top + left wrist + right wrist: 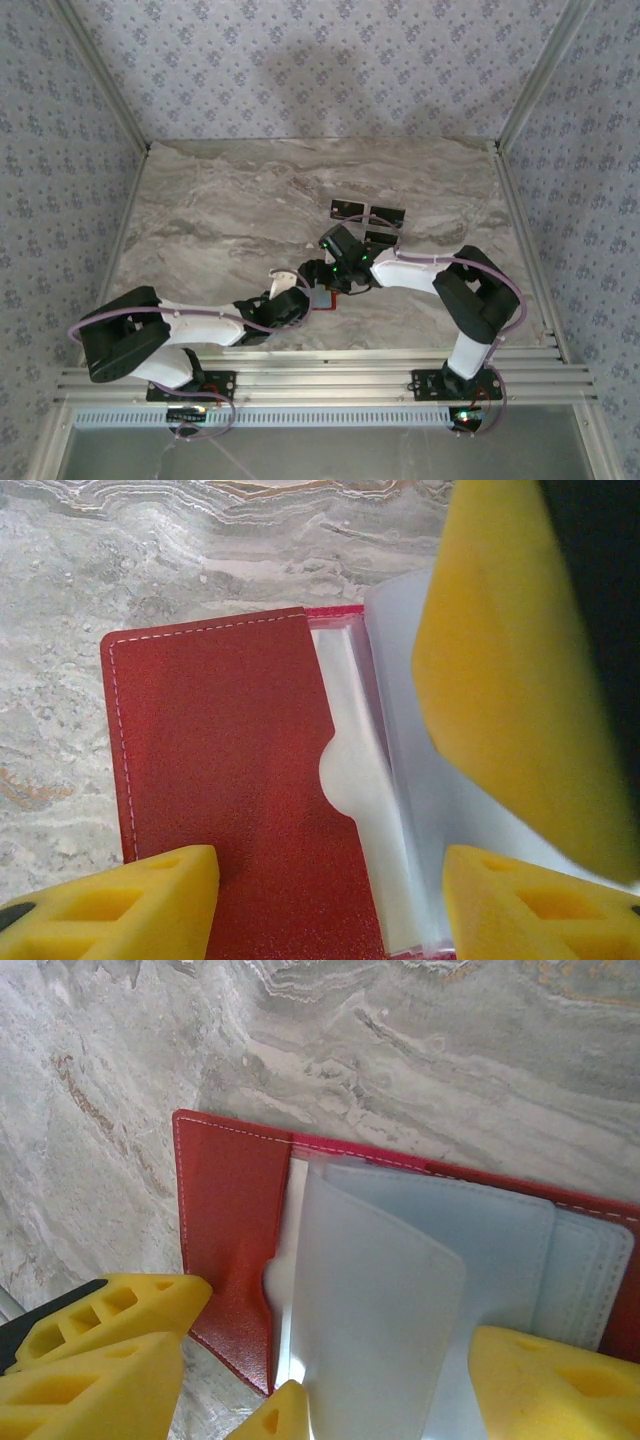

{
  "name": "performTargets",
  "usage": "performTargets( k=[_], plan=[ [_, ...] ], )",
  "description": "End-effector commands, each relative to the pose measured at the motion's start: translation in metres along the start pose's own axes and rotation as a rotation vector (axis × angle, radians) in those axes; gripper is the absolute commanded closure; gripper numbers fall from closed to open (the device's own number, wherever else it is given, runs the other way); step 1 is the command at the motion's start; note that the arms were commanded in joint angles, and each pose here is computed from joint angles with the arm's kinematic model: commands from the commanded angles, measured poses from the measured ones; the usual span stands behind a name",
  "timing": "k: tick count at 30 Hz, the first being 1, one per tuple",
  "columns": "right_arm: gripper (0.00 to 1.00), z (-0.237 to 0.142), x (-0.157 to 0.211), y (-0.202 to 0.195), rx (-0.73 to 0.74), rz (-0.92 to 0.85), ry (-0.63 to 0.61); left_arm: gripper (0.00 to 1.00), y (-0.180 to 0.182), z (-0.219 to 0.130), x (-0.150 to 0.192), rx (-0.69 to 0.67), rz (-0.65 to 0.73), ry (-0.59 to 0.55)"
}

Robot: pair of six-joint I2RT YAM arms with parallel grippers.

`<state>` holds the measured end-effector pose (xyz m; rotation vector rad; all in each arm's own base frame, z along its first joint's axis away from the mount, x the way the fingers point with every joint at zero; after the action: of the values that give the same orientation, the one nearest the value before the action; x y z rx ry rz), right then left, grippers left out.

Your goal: Put the credit cards into the card holder

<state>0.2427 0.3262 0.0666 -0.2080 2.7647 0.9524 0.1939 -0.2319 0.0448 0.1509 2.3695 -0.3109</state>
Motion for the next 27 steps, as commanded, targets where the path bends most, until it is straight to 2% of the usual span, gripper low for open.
performTargets(
  k=[1,11,21,27],
  plan=[
    [0.22,0.003,0.002,0.01,-0.014,-0.008,0.024,0.38,0.003,-0.01,-0.003,0.013,0.001,-0.004],
    [0.22,0.003,0.0,0.032,-0.017,-0.05,0.036,0.33,0.027,-0.052,-0.027,0.04,-0.1,-0.132],
    [0.22,0.023,-0.006,0.064,-0.022,-0.09,0.08,0.3,0.056,-0.078,-0.038,0.016,-0.198,-0.225],
    [0.22,0.04,-0.006,0.064,-0.012,-0.074,0.109,0.21,0.056,-0.083,-0.041,0.016,-0.216,-0.228]
  ],
)
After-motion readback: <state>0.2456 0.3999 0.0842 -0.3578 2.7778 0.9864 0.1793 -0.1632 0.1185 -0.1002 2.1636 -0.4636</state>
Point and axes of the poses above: each hand's point on the last joint's axis, 136 mm out from that joint toward the fingers, its own z axis out along the fingers, its own y axis along the line the jaws close on, x = y × z, the point moved 2 cm from there along -z, back along the fingers, and after that the axes turned 3 degrees about -z, right-handed, at the moved point
